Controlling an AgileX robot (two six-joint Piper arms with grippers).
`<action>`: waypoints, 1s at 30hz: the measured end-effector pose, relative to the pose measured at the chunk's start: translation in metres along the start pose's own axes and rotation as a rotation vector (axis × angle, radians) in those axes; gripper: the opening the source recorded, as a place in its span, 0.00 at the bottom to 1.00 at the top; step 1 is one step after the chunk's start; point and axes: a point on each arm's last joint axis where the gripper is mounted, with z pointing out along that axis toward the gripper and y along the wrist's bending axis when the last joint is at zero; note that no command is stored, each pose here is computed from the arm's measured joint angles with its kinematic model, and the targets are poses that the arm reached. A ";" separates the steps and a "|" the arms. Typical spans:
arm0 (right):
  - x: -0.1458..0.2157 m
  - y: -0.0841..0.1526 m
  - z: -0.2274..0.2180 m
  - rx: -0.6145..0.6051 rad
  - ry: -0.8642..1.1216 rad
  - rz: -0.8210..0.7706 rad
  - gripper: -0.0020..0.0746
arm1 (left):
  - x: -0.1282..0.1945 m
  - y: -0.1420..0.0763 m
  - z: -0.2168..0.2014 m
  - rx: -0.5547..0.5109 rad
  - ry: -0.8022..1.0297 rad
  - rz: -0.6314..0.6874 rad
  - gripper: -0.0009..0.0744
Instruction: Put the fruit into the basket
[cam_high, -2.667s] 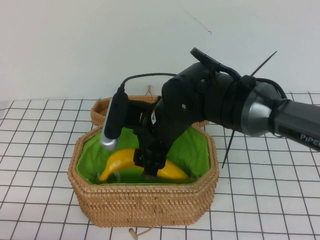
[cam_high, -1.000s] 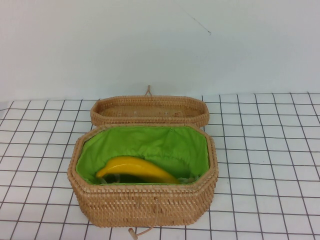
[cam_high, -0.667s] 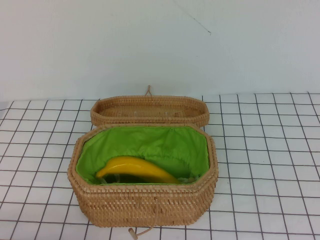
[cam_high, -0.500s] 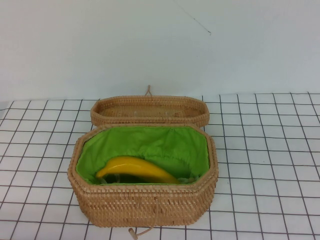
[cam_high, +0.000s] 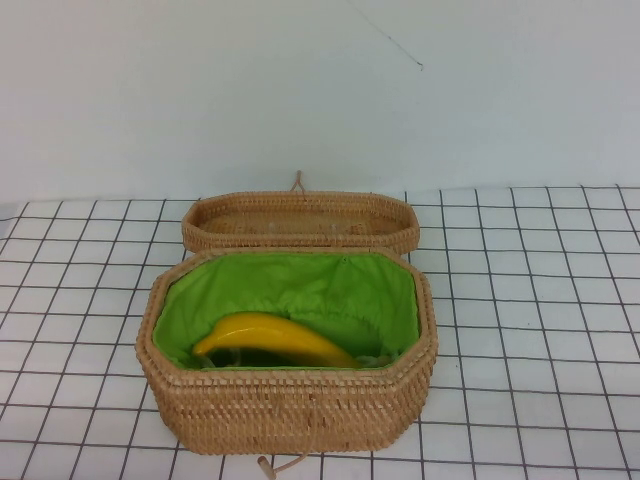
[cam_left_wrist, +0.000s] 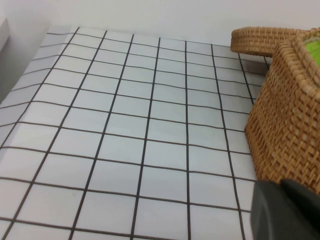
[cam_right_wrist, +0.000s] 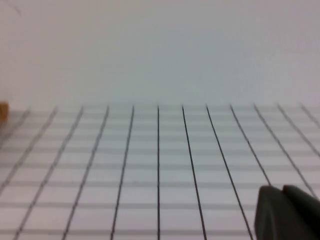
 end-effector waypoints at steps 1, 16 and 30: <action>0.006 -0.001 0.000 0.014 0.060 0.001 0.02 | 0.000 0.000 0.000 0.000 0.000 0.000 0.01; 0.016 -0.004 -0.001 0.039 0.171 0.000 0.02 | 0.000 0.000 0.000 0.000 0.000 0.000 0.01; 0.016 -0.004 -0.001 0.039 0.171 0.000 0.02 | 0.000 0.000 0.000 0.000 0.000 0.000 0.01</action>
